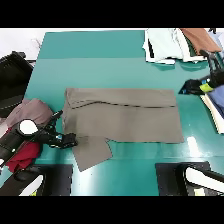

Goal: Fold the shirts.

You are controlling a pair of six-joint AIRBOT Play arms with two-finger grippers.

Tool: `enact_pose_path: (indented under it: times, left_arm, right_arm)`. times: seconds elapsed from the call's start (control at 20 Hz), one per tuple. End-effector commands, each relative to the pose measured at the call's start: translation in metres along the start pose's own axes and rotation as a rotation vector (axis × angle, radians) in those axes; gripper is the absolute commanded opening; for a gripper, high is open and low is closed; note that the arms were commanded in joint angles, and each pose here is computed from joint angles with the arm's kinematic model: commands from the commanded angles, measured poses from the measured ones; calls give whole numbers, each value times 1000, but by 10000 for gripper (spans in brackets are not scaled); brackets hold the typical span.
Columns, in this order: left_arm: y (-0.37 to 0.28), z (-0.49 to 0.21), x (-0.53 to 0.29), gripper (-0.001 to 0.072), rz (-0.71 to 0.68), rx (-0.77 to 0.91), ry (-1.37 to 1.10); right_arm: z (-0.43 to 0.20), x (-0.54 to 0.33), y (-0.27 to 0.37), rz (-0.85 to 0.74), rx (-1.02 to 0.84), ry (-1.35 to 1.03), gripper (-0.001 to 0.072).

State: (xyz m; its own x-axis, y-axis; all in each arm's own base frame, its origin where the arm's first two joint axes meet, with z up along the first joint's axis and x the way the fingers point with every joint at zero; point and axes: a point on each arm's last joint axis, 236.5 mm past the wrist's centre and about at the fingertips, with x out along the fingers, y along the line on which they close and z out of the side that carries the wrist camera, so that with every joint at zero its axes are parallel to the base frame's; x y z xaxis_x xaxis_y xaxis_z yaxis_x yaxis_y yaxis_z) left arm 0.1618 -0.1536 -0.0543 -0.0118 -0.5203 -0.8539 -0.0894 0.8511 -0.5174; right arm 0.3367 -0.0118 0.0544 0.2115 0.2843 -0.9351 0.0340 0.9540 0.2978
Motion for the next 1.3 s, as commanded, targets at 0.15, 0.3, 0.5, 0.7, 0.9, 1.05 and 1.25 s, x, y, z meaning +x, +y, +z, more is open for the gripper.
enact_pose_path:
  times: [0.15,0.3,0.5,0.7,0.9,1.05,1.25]
  left_arm:
    - [-4,17,-15,24,37,69,-52]
    - [-4,19,-15,24,36,69,-59]
    - [-4,19,-15,24,36,69,-62]
    - [-1,5,-16,22,51,118,2]
    - [6,-4,-41,21,113,141,-63]
    - [-2,-35,-61,22,92,136,-58]
    - [-16,-38,-78,22,73,183,-72]
  right_arm:
    - [-150,53,-72,48,406,270,575]
    - [-200,81,-70,131,548,368,567]
    - [-199,110,-49,191,541,374,479]
    - [-172,105,-33,146,364,319,98]
    - [-161,72,-34,30,197,263,25]
    - [-168,41,-33,-30,140,244,25]
    - [-153,6,-36,-118,90,109,23]
